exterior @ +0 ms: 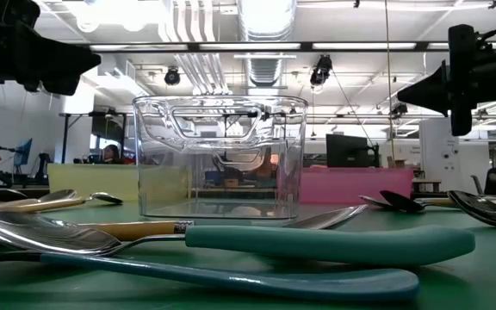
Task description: Sort silverware by color (type)
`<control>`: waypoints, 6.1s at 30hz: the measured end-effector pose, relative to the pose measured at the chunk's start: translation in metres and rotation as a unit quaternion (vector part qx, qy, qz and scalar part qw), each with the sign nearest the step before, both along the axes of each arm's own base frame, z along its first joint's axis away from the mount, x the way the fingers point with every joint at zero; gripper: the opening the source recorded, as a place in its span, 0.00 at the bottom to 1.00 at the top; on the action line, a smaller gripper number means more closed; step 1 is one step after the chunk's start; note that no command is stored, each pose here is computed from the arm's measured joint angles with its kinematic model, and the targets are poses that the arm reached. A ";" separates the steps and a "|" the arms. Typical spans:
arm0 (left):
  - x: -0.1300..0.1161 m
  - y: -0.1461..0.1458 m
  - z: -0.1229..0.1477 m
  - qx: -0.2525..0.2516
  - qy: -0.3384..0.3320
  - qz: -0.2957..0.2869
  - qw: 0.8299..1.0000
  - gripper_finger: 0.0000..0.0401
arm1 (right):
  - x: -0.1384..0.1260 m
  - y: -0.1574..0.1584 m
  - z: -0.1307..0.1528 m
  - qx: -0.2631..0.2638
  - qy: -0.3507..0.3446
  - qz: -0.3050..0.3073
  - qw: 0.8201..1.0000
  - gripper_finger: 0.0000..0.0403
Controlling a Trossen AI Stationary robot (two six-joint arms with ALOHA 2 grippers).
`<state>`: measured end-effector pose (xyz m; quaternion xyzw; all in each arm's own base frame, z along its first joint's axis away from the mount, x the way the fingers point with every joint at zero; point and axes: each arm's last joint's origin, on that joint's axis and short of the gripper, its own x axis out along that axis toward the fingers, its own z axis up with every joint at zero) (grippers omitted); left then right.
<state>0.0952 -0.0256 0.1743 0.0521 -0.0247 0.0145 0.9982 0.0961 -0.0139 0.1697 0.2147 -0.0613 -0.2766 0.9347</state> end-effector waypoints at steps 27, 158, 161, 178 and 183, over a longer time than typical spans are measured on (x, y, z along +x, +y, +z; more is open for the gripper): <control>0.000 0.000 0.000 0.000 0.000 0.000 1.000 0.19 | 0.000 0.000 0.000 0.000 0.000 0.000 1.000 0.05; 0.059 0.048 0.115 0.138 -0.140 0.258 0.946 0.19 | 0.110 -0.013 0.020 0.086 0.643 0.250 0.719 0.05; 0.059 0.048 0.115 0.138 -0.139 0.258 0.946 0.19 | 0.114 -0.013 0.015 0.088 0.647 0.250 0.714 0.07; 0.059 0.048 0.115 0.139 -0.138 0.258 0.946 0.19 | 0.121 -0.014 0.000 0.099 0.667 0.252 0.694 0.39; 0.060 0.048 0.115 0.141 -0.136 0.258 0.946 0.19 | 0.124 -0.014 -0.011 0.109 0.682 0.254 0.677 0.39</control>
